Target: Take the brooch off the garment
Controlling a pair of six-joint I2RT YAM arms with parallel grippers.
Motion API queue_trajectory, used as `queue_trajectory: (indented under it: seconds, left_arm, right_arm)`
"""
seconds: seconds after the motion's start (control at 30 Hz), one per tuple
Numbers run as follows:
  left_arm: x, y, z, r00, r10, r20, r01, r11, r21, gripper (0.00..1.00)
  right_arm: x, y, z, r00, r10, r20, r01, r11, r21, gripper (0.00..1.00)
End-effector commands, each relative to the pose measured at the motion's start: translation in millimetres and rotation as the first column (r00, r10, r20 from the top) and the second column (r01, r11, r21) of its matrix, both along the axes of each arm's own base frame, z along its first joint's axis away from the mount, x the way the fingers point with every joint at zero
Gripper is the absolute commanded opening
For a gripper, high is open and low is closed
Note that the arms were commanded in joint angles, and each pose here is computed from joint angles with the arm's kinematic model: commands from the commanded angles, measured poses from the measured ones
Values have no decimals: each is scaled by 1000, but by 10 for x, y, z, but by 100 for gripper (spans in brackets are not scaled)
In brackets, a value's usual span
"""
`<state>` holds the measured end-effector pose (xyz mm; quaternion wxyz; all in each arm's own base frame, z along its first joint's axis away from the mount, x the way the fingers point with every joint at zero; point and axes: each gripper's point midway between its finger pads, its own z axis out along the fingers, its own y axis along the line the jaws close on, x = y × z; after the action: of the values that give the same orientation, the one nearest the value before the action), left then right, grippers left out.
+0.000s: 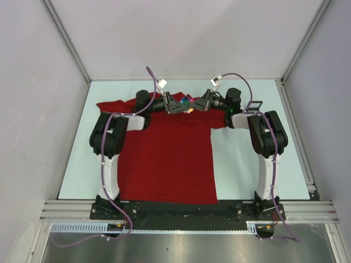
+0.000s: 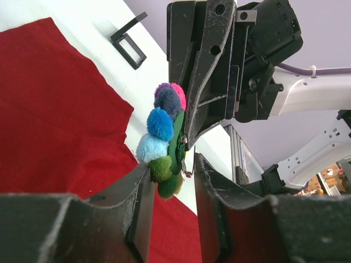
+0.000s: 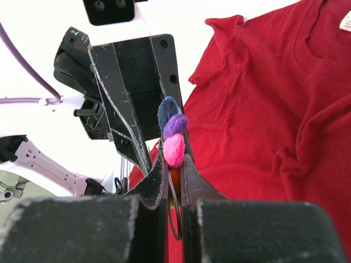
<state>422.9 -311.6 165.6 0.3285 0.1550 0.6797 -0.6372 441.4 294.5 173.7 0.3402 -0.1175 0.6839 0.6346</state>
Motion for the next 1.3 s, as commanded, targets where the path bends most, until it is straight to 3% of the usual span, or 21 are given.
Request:
queue_trajectory:
  seconds: [0.0, 0.73, 1.27]
  left_arm:
    - [-108, -114, 459, 984, -59, 166, 66, 997, -40, 34]
    - [-157, -170, 428, 981, -142, 130, 148, 988, -42, 25]
    - [-114, -170, 349, 975, -175, 139, 167, 984, 65, 21]
  right_arm:
    - [-20, 32, 189, 998, -8, 69, 8, 1000, 4, 0]
    - [-74, 147, 171, 995, 25, 93, -21, 999, -37, 0]
    - [-119, 280, 81, 991, 60, 119, -44, 990, -135, 0]
